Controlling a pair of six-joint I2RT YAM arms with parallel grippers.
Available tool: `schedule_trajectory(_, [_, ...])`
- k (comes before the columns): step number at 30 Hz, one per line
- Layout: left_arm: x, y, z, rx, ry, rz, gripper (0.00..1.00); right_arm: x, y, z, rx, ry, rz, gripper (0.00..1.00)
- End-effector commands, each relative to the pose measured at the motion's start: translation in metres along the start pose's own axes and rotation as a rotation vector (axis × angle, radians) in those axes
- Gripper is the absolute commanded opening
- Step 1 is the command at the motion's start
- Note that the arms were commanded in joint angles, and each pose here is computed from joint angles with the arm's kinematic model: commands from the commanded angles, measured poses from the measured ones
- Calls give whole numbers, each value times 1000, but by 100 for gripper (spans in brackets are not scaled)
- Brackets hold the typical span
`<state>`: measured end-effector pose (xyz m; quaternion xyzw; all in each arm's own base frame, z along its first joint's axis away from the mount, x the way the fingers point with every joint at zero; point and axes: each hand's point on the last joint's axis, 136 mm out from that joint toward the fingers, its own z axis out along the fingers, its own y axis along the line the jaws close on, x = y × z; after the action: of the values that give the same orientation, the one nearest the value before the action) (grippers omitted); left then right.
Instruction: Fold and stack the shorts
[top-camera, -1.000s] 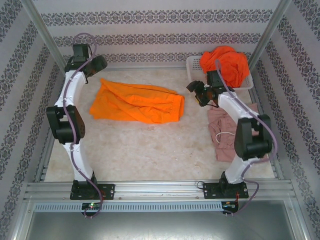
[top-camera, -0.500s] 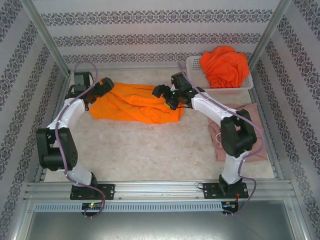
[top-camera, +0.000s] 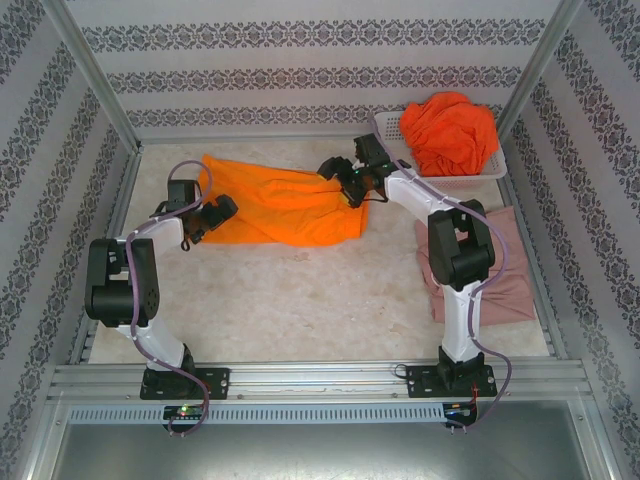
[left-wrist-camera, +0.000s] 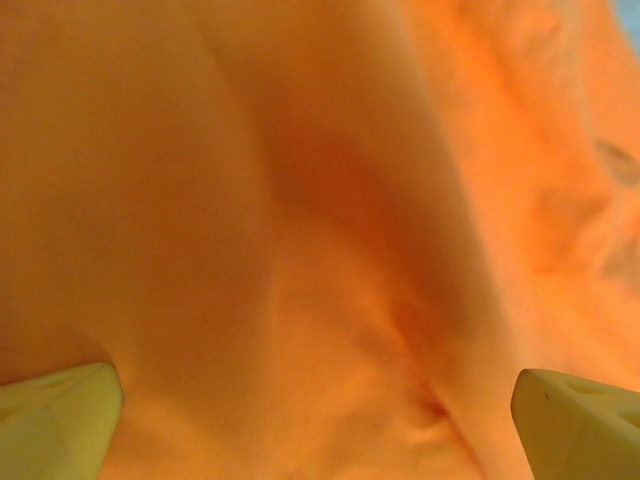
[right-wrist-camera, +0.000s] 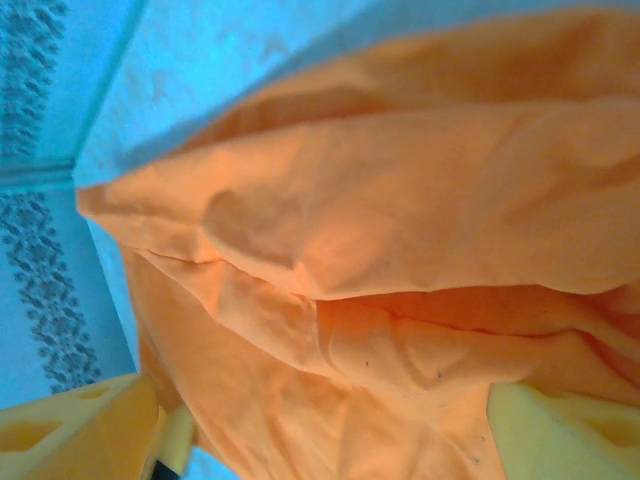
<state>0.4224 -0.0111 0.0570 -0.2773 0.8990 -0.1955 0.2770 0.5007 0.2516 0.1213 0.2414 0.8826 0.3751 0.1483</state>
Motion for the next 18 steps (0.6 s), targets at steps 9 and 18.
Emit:
schedule_trajectory(9, [43,30,-6,-38,22,-25,100,-32,-34,44,83,43,85,86])
schedule_trajectory(18, [80,55,-30,-64,25,-51,100,-42,-41,41,87,23,83,89])
